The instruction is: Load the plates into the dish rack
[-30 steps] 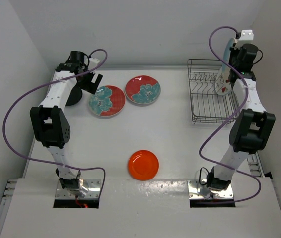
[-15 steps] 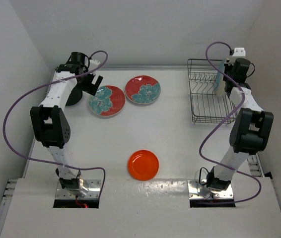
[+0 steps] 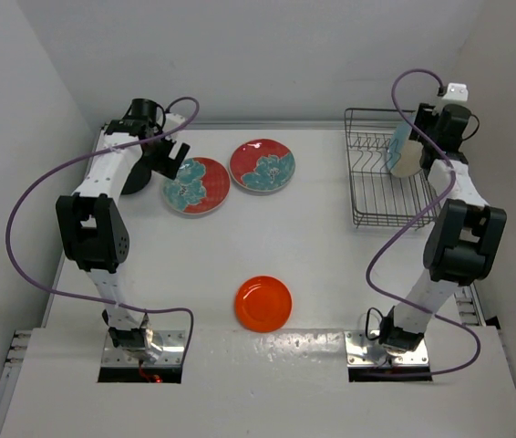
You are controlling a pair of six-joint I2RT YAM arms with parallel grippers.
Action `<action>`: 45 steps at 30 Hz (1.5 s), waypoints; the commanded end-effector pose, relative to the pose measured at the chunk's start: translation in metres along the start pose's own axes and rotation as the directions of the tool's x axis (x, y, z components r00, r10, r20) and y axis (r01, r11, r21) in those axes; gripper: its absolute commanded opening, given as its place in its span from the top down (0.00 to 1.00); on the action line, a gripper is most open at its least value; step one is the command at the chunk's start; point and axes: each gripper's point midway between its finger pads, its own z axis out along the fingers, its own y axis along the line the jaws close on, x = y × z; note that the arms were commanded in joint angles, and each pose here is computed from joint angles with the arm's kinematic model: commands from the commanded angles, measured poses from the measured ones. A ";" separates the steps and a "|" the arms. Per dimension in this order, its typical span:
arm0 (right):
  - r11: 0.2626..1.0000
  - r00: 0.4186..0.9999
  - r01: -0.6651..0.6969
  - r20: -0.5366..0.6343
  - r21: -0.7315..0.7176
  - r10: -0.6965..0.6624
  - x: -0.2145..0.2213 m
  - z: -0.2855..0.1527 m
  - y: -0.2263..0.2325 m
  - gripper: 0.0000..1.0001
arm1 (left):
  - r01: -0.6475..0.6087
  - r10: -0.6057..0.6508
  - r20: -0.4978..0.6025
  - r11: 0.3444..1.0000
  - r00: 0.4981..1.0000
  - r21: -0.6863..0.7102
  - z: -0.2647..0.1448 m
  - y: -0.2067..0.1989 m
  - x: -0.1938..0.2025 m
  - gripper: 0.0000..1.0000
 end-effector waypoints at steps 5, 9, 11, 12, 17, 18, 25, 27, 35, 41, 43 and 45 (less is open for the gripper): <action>1.000 0.984 -0.006 0.177 -0.001 0.006 -0.096 -0.018 -0.013 0.26 | -0.016 0.016 0.011 0.999 1.000 0.027 -0.005 -0.007 -0.001 0.00; 0.999 0.978 0.010 0.211 -0.048 0.001 -0.128 -0.052 0.002 0.11 | 0.005 -0.005 0.002 0.998 1.000 0.064 -0.001 -0.012 0.007 0.00; 0.997 0.974 -0.009 0.226 -0.077 0.026 -0.147 -0.084 0.012 0.06 | 0.031 -0.028 -0.027 0.993 0.999 0.117 0.009 -0.021 0.020 0.00; 0.992 0.980 -0.009 0.197 -0.123 0.034 -0.139 -0.100 0.030 0.03 | 0.047 -0.041 -0.043 0.990 0.998 0.134 0.015 -0.025 0.024 0.00; 0.964 0.987 -0.118 0.074 -0.239 0.140 -0.099 -0.150 0.089 0.04 | 0.075 -0.062 -0.091 0.985 0.994 0.157 0.025 -0.031 0.041 0.00; 0.938 0.975 -0.218 -0.008 -0.269 0.224 -0.069 -0.157 0.114 0.07 | 0.085 -0.071 -0.087 0.982 0.994 0.169 0.025 -0.033 0.040 0.00; 0.801 0.892 -0.446 -0.272 -0.399 0.361 0.001 -0.154 0.268 0.17 | 0.084 -0.071 -0.082 0.983 0.994 0.162 0.019 -0.033 0.041 0.00; 0.779 0.871 -0.479 -0.327 -0.404 0.366 0.019 -0.150 0.303 0.16 | 0.072 -0.061 -0.075 0.986 0.995 0.151 0.015 -0.033 0.044 0.00; 0.789 0.764 -0.587 -0.449 -0.183 0.464 0.093 -0.101 0.361 0.22 | 0.074 -0.060 -0.113 0.989 0.992 0.130 0.017 -0.037 0.069 0.00; 0.738 0.632 -0.674 -0.548 -0.040 0.547 0.157 -0.079 0.380 0.30 | 0.082 -0.070 -0.107 0.990 0.992 0.117 0.014 -0.029 0.071 0.00; 0.711 0.605 -0.700 -0.576 -0.056 0.550 0.162 -0.076 0.391 0.33 | 0.082 -0.070 -0.107 0.990 0.992 0.117 0.016 -0.028 0.069 0.00; 0.684 0.556 -0.729 -0.603 -0.023 0.572 0.176 -0.068 0.396 0.38 | 0.090 -0.078 -0.110 0.990 0.991 0.112 0.018 -0.024 0.070 0.00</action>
